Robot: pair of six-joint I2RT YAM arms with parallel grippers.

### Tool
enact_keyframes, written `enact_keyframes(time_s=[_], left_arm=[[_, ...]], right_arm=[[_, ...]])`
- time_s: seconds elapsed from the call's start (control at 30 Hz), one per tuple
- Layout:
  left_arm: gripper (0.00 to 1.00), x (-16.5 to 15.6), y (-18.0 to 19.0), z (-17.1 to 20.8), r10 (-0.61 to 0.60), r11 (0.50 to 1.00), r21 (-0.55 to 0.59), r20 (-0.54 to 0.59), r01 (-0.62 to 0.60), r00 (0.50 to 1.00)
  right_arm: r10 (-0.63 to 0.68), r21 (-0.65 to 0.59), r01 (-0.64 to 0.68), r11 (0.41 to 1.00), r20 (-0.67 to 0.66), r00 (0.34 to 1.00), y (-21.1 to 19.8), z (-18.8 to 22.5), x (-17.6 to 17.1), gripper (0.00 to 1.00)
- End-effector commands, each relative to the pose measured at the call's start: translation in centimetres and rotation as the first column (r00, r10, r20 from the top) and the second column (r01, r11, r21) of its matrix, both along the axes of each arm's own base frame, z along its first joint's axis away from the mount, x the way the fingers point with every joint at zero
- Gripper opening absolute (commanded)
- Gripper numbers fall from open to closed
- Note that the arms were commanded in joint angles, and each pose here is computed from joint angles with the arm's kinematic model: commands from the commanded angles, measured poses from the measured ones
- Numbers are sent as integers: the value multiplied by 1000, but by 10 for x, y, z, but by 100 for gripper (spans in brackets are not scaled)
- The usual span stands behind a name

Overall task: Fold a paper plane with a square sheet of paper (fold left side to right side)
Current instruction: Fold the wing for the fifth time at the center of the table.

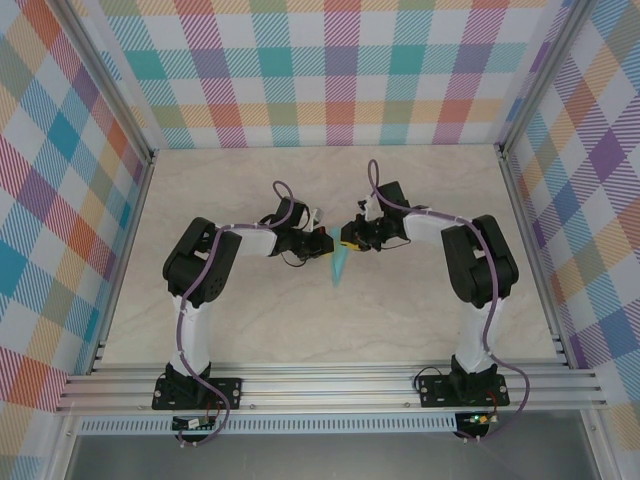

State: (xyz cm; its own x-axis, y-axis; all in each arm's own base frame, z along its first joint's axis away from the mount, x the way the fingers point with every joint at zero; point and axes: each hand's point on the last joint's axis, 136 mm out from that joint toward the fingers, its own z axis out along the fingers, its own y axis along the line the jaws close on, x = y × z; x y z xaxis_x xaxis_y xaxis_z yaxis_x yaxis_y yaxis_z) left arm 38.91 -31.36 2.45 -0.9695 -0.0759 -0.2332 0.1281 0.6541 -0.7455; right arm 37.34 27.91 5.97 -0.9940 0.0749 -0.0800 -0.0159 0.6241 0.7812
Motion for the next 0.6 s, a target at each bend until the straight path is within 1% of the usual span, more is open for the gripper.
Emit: enact_keyframes(time_s=[0.0, 0.3, 0.57], left_arm=[[0, 6, 18, -22, 43, 993, 106, 5, -43, 999], [0, 7, 21, -25, 54, 991, 125, 6, -54, 999], [0, 7, 22, -26, 57, 989, 136, 5, -58, 998]], right_arm=[[-3, 6, 3, 1000, 16, 1000, 6, -1, 11, 18], [-13, -43, 14, 999, 13, 1000, 5, -16, 23, 18], [-21, -96, 21, 995, 1, 1000, 0, -25, 25, 18]])
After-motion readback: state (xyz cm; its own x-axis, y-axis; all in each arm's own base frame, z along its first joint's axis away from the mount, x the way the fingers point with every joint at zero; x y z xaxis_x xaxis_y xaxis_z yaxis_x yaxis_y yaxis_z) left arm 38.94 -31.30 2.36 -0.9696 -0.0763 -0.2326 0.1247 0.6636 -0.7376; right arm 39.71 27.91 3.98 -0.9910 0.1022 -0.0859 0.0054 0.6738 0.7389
